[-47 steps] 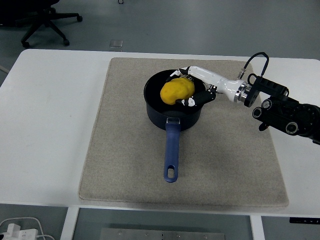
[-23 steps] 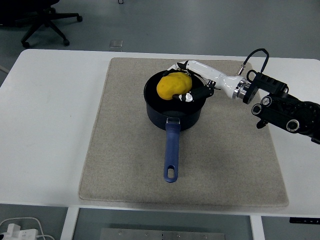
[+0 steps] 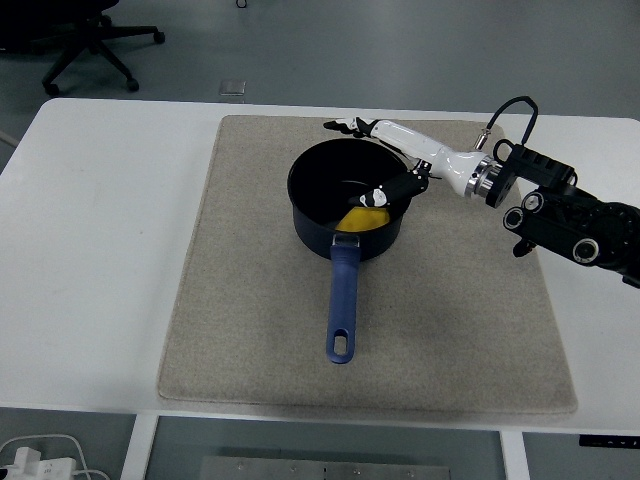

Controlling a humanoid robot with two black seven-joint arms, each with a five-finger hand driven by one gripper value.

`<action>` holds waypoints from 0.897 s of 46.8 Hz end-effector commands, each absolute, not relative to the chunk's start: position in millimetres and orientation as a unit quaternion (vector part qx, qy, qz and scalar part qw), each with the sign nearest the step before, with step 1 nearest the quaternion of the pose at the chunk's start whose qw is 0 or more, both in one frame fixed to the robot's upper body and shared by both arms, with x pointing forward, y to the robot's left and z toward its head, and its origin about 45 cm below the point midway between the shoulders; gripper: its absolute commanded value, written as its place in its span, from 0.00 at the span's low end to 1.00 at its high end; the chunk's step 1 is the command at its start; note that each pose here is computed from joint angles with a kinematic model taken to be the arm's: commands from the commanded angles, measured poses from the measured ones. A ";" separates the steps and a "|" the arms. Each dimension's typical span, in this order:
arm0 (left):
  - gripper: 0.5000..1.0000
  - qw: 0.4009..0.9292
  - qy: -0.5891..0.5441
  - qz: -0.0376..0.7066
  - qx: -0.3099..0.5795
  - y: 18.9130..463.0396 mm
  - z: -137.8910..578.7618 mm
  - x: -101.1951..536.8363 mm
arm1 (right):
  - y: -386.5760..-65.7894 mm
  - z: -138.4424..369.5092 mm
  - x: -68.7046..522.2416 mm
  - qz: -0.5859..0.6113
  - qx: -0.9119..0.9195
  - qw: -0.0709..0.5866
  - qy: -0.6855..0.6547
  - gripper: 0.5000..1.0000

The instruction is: Put the potato in the blue pot

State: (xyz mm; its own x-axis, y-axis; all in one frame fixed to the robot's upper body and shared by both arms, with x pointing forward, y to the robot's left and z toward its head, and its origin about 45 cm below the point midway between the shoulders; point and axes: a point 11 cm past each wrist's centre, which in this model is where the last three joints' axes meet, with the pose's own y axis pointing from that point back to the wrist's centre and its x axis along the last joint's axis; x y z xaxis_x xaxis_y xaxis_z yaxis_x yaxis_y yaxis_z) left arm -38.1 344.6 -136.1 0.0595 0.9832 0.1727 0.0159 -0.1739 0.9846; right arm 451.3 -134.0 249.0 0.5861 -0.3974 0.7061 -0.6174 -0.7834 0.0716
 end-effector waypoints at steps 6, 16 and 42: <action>0.99 0.464 0.445 0.521 0.561 344.5 -136.1 -38.1 | -134.3 252.9 453.0 0.354 0.875 0.156 -0.290 0.85; 0.99 0.464 0.445 0.521 0.561 344.5 -136.1 -38.1 | -142.4 266.4 459.9 0.354 0.871 0.143 -0.309 0.85; 0.99 0.464 0.445 0.522 0.561 344.5 -136.1 -38.0 | -200.0 286.4 492.2 0.265 0.859 0.116 -0.423 0.85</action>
